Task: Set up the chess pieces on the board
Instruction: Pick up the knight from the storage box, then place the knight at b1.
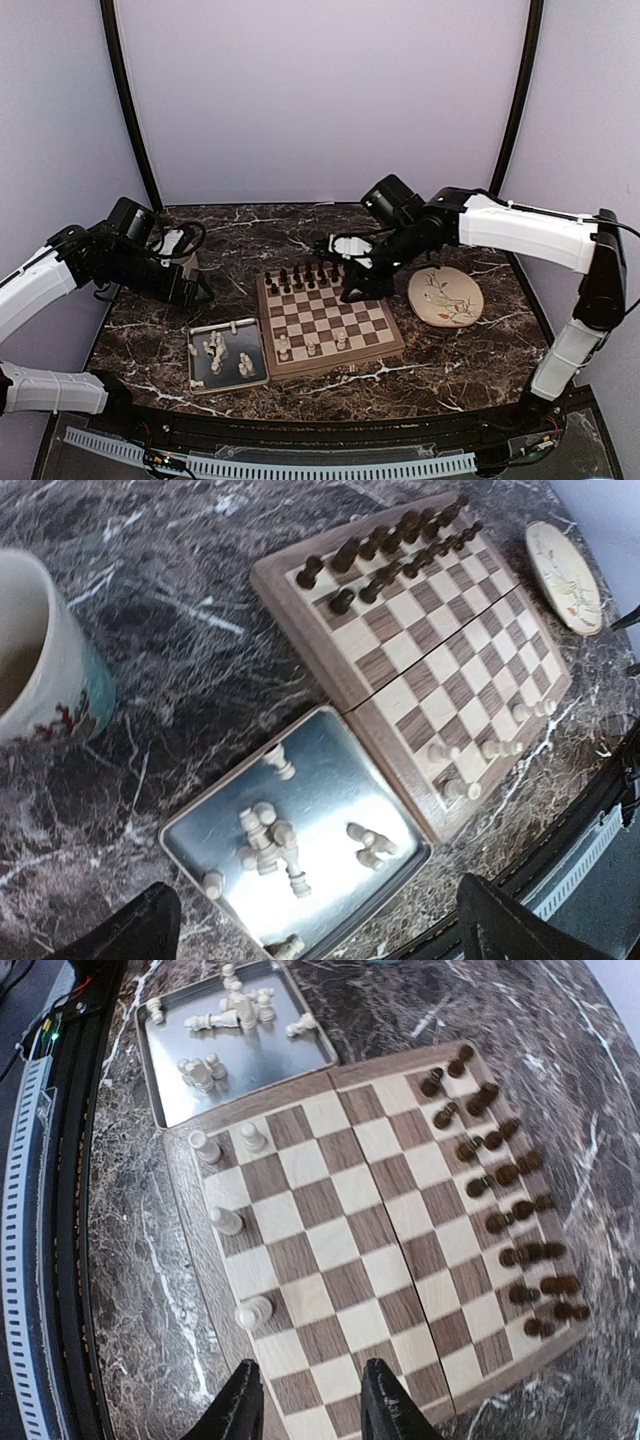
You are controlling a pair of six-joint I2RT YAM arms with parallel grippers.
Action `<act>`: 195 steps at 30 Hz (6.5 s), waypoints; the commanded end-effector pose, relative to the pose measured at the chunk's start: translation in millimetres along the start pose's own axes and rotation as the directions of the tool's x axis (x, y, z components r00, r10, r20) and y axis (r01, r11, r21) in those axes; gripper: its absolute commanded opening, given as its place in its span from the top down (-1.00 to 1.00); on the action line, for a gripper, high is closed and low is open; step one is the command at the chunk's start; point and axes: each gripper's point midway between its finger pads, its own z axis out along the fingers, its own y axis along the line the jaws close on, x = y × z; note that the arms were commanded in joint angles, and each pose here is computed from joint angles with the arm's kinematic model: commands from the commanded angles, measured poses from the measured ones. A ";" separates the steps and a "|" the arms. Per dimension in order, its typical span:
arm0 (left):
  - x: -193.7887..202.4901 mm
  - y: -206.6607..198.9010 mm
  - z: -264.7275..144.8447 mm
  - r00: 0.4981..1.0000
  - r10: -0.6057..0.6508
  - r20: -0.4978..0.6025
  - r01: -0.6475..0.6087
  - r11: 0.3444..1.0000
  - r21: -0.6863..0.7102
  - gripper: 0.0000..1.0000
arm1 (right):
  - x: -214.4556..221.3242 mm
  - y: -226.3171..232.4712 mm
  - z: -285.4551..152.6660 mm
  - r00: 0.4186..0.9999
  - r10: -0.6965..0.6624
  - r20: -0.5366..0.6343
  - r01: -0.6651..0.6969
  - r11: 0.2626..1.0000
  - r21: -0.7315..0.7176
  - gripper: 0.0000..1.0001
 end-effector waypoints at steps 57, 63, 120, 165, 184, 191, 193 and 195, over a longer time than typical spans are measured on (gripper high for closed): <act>91.3 17.0 109.9 0.892 -0.094 -0.442 -0.002 0.977 -0.212 0.59 | 170.2 -110.1 -112.9 0.897 0.307 0.319 -0.402 0.866 0.298 0.28; 92.5 13.8 118.3 0.893 -0.082 -0.443 -0.011 0.979 -0.204 0.67 | 169.5 -109.4 -112.8 0.896 0.306 0.322 -0.402 0.867 0.293 0.27; 31.1 -57.8 76.8 0.998 0.039 0.059 -0.053 0.963 0.263 1.00 | 138.9 -97.0 -106.7 0.847 0.353 0.397 -0.444 0.881 0.162 0.26; 42.8 -146.5 132.8 0.670 0.591 -0.449 -0.541 0.803 0.248 1.00 | 155.7 -93.3 -93.4 0.883 0.332 0.332 -0.409 0.892 0.194 0.26; 57.0 -150.8 145.2 0.633 0.597 -0.493 -0.541 0.796 0.270 1.00 | 157.8 -93.7 -91.7 0.885 0.335 0.325 -0.409 0.891 0.195 0.25; 61.3 -146.7 148.9 0.621 0.595 -0.510 -0.546 0.795 0.263 0.98 | 158.2 -94.0 -91.3 0.885 0.336 0.322 -0.410 0.891 0.196 0.25; 61.6 -146.5 149.6 0.621 0.594 -0.512 -0.546 0.796 0.262 0.93 | 158.7 -93.8 -90.9 0.885 0.338 0.322 -0.411 0.891 0.195 0.25; 62.2 -145.6 150.4 0.619 0.593 -0.515 -0.547 0.796 0.259 0.87 | 158.3 -94.2 -91.2 0.885 0.337 0.322 -0.410 0.891 0.196 0.25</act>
